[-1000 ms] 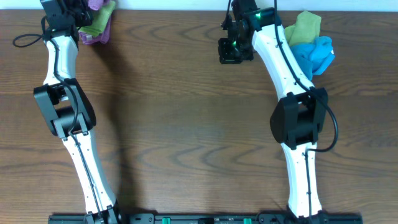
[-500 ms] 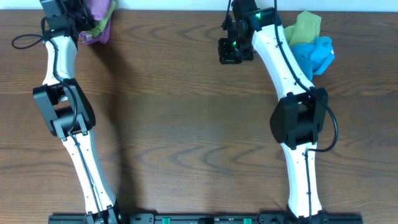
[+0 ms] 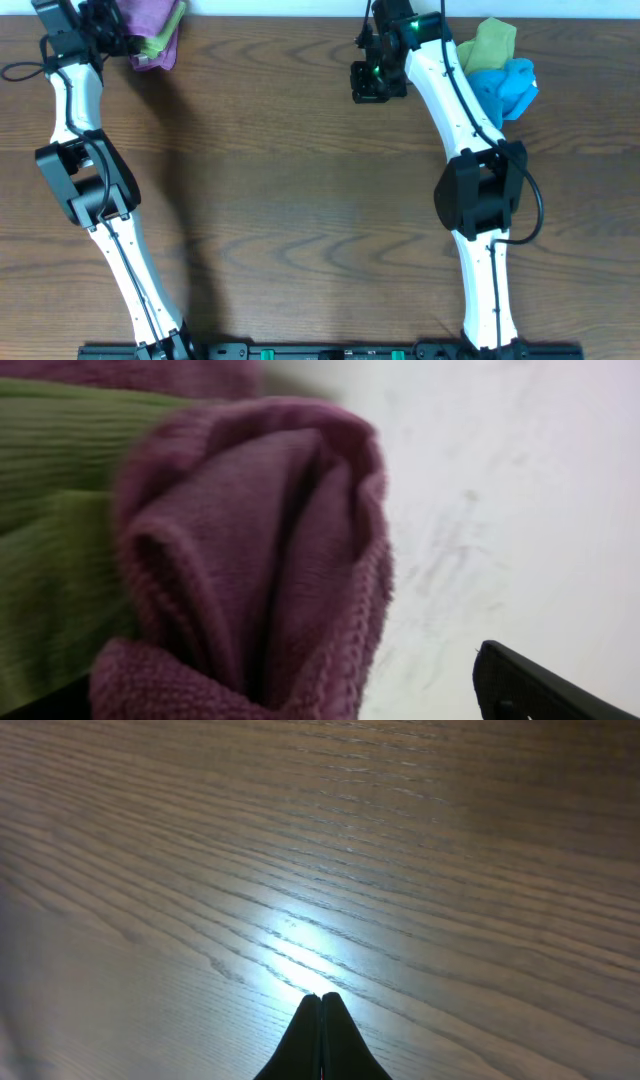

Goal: Fold the cloth

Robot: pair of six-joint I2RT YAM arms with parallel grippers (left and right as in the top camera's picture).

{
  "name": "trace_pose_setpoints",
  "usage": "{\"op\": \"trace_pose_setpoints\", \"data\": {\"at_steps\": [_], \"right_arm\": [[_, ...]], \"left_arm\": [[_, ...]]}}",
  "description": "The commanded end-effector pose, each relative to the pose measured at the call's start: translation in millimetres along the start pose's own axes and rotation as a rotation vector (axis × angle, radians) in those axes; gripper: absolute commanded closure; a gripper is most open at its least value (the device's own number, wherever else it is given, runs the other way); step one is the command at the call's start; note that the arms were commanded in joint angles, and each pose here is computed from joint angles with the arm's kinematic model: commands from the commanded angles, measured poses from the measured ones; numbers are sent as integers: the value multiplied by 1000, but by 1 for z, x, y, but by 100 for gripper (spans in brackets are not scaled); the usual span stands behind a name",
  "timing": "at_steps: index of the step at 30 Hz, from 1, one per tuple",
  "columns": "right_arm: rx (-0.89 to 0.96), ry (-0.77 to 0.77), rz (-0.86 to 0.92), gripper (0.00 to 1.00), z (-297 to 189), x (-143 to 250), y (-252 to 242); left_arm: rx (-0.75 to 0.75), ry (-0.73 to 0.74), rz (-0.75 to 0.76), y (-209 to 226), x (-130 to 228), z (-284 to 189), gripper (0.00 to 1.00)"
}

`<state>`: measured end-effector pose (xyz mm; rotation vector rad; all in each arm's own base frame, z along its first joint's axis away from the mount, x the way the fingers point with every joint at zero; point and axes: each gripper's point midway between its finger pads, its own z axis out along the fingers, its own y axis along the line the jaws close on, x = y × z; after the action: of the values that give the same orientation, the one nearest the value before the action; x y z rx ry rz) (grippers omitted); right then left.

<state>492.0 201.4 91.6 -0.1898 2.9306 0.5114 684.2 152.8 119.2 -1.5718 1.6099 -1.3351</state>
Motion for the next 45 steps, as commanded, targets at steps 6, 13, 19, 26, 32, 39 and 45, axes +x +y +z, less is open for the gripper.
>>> {"op": "trace_pose_setpoints", "data": {"at_steps": [6, 13, 19, 26, 32, 39, 45], "right_arm": [[-21, -10, -32, 99, -1, 1, 24], [-24, -2, -50, 99, 2, 4, 33], [-25, -1, -56, 99, 2, 5, 36], [-31, -4, -57, 99, 0, 5, 37], [-44, -59, -93, 49, -27, -2, 44], [83, -203, -111, 1, -111, -6, 28], [304, -253, -134, 9, -202, 41, 14]], "left_arm": [[-54, 97, -5, 8, 15, -9, 5], [-106, 130, 14, 16, 21, -19, 4], [-172, 79, 116, 4, 23, -49, 5], [-270, 47, 261, -10, 41, -91, 5], [-445, -19, 468, -11, 52, -146, 5], [-651, -76, 792, -26, 90, -221, 5], [-806, -57, 963, -28, 149, -289, 4]]}}
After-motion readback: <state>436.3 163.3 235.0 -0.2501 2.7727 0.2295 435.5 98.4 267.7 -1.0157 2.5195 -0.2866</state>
